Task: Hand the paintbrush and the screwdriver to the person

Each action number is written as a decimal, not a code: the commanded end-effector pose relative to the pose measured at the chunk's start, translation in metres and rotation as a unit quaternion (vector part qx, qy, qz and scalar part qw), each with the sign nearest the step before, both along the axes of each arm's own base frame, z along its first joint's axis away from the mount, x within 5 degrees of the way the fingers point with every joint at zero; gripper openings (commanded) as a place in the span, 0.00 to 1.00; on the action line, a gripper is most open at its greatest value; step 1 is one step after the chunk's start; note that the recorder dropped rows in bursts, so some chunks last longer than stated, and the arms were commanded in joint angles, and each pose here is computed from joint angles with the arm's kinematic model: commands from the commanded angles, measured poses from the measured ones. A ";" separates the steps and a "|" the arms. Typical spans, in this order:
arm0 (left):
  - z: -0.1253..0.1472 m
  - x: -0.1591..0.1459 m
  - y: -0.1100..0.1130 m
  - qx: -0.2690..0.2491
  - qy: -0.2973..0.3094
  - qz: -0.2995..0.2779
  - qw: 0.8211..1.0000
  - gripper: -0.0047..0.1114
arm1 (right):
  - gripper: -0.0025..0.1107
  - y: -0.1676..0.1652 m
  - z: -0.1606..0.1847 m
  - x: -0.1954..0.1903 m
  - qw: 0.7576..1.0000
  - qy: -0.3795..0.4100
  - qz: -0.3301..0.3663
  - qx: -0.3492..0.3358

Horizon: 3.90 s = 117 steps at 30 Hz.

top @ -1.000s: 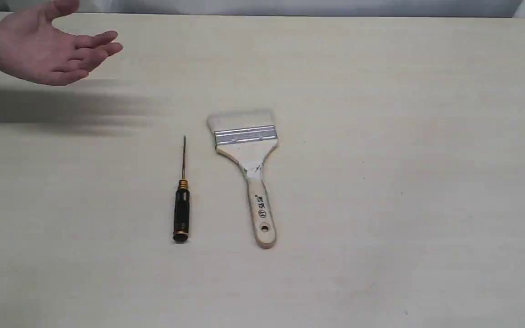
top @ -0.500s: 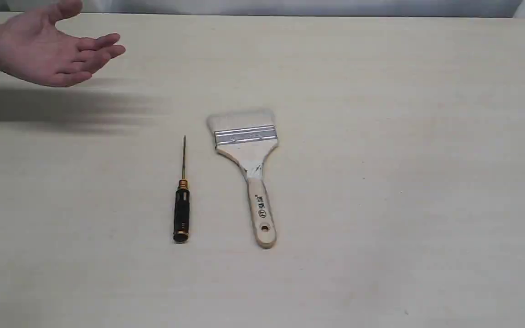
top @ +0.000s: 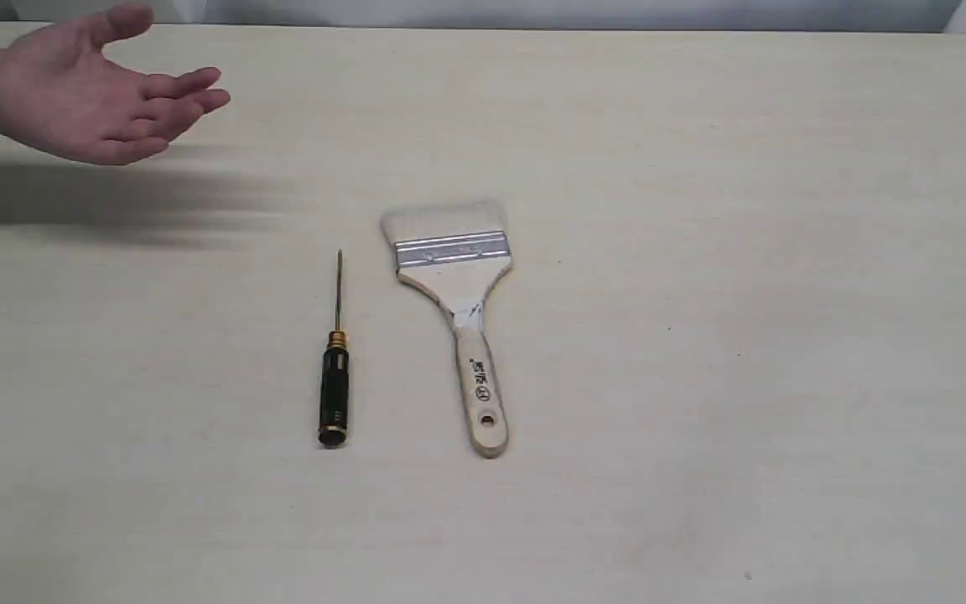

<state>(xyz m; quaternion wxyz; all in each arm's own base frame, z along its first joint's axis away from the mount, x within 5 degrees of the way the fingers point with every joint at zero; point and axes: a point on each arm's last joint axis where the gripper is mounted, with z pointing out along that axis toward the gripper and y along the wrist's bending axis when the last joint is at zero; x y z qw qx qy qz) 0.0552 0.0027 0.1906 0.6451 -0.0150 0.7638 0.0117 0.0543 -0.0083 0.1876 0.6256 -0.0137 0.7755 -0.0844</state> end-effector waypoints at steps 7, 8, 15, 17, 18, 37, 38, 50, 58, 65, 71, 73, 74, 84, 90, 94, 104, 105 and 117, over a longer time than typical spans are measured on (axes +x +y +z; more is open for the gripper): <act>0.000 0.000 -0.001 -0.001 -0.004 -0.004 1.000 0.04 | 0.06 0.012 0.058 -0.007 0.943 -0.326 0.060 -0.036; 0.000 0.000 -0.001 -0.001 -0.004 -0.004 1.000 0.04 | 0.06 0.013 0.063 -0.010 0.934 -0.350 0.065 -0.038; 0.000 0.000 -0.001 -0.001 -0.004 -0.004 1.000 0.04 | 0.06 0.015 0.073 -0.016 0.906 -0.414 0.075 -0.039; 0.000 0.000 -0.001 -0.003 -0.002 -0.004 1.000 0.04 | 0.06 0.015 0.073 -0.017 0.905 -0.418 0.076 -0.038; 0.000 0.000 -0.001 -0.003 -0.002 -0.004 1.000 0.04 | 0.06 0.016 0.075 -0.018 0.901 -0.425 0.079 -0.032; 0.000 0.000 -0.001 -0.002 -0.003 -0.004 1.000 0.04 | 0.06 0.069 0.143 -0.048 0.882 -0.272 0.376 -0.082; 0.000 0.000 -0.001 -0.002 -0.003 -0.004 1.000 0.04 | 0.06 0.065 0.154 -0.049 0.897 -0.262 0.353 -0.051; 0.000 0.000 0.000 0.000 -0.003 -0.004 1.000 0.04 | 0.06 0.060 0.235 -0.026 0.915 -0.236 0.314 0.095; 0.000 0.000 0.000 -0.001 -0.003 -0.004 1.000 0.04 | 0.06 0.037 0.193 0.051 0.960 -0.129 0.230 0.091; 0.000 0.000 -0.001 -0.002 -0.003 -0.004 1.000 0.04 | 0.06 0.046 0.157 0.065 0.886 -0.132 0.307 -0.321; 0.000 0.000 -0.001 -0.002 -0.003 -0.004 1.000 0.04 | 0.06 0.006 0.177 0.074 0.927 -0.104 0.056 -0.357; 0.000 0.000 -0.001 -0.002 -0.003 -0.004 1.000 0.04 | 0.06 -0.011 0.187 0.075 0.966 -0.077 -0.048 -0.241; 0.000 0.000 -0.001 -0.002 -0.003 -0.004 1.000 0.04 | 0.06 -0.014 0.193 0.077 0.979 -0.072 -0.077 -0.176; 0.000 0.000 -0.001 -0.003 -0.002 -0.004 1.000 0.04 | 0.06 0.063 0.187 0.109 0.973 0.151 0.165 0.056; 0.000 0.000 -0.001 -0.003 -0.002 -0.004 1.000 0.04 | 0.07 0.124 0.167 0.135 0.932 0.150 0.329 -0.011; 0.000 0.000 -0.001 -0.003 -0.002 -0.004 1.000 0.04 | 0.23 0.160 0.158 0.151 0.922 0.119 0.362 0.062; 0.000 0.000 -0.001 -0.002 -0.004 -0.004 1.000 0.04 | 0.48 0.209 0.083 0.199 0.907 0.239 0.339 0.074; 0.000 0.000 -0.001 -0.002 -0.004 -0.004 1.000 0.04 | 0.47 0.213 0.077 0.203 0.903 0.257 0.335 0.076; 0.000 0.000 -0.001 -0.002 -0.004 -0.004 1.000 0.04 | 0.42 0.256 0.019 0.259 0.847 0.461 0.264 0.025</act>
